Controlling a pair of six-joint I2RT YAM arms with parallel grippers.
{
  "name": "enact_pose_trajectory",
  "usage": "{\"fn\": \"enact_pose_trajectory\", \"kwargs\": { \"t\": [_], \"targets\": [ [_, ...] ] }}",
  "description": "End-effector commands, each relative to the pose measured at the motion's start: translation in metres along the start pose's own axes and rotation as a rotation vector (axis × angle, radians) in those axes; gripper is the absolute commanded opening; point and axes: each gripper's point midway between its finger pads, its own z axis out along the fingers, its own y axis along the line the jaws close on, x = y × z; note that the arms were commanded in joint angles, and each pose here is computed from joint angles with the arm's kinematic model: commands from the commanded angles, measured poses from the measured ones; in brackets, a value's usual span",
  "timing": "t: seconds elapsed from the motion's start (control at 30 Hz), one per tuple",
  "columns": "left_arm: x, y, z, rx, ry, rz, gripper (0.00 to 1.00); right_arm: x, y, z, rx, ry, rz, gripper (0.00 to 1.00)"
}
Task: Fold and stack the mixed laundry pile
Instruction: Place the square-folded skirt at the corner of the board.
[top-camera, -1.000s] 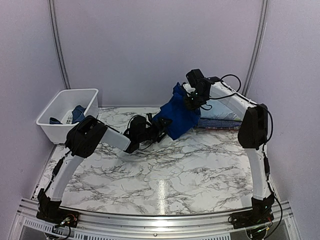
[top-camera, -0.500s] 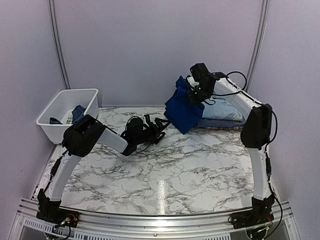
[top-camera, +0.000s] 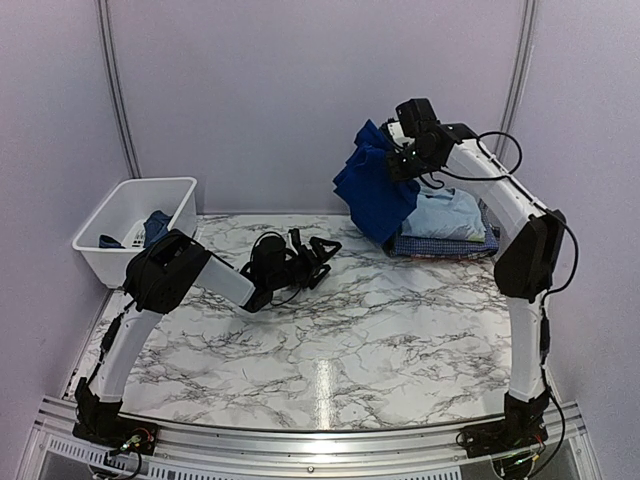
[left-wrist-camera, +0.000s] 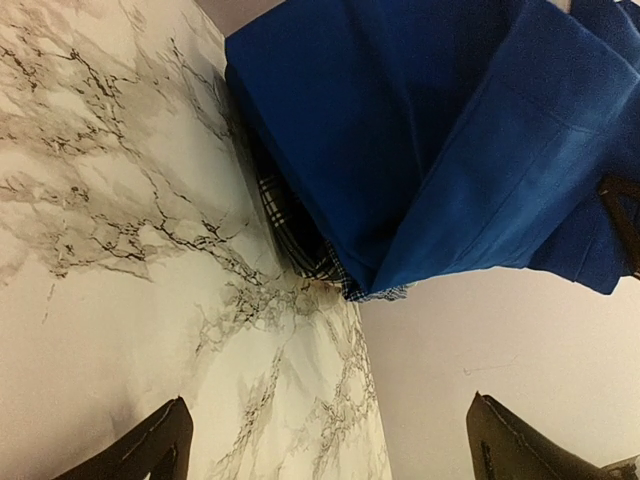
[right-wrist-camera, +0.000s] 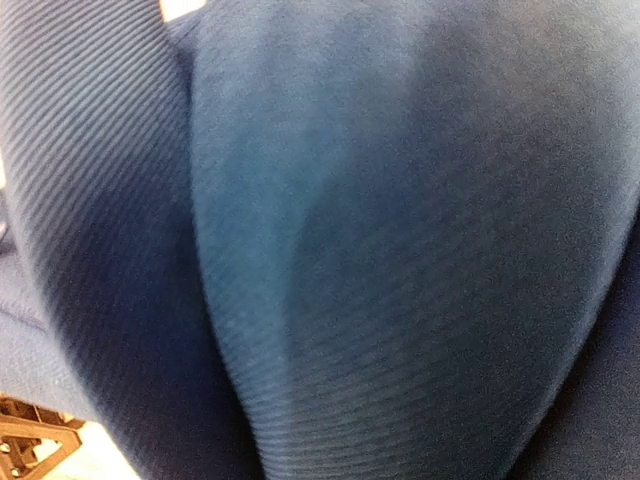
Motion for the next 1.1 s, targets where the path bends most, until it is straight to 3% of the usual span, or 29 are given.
{"fn": "enact_pose_trajectory", "kwargs": {
  "t": [0.0,0.27,0.57,0.93,0.97,1.07],
  "targets": [
    [0.025,0.054,-0.009,-0.160,0.078,-0.018,0.99,-0.072,-0.036,-0.073,0.059,-0.255,0.082,0.00],
    [0.027,0.051,-0.010,-0.154,0.088,-0.009,0.99,-0.065,-0.085,-0.071,0.093,-0.250,0.160,0.00],
    [0.023,0.035,-0.013,-0.128,0.097,0.011,0.99,0.014,-0.153,0.004,0.014,-0.101,0.348,0.00],
    [0.010,0.012,-0.021,-0.095,0.089,0.047,0.99,0.090,-0.229,0.049,-0.117,-0.093,0.656,0.00],
    [0.009,0.011,-0.021,-0.093,0.090,0.047,0.99,0.094,-0.231,0.052,-0.129,-0.091,0.668,0.02],
    [0.006,0.004,-0.023,-0.080,0.092,0.060,0.99,0.104,-0.242,0.055,-0.113,-0.069,0.682,0.33]
  ]
}}
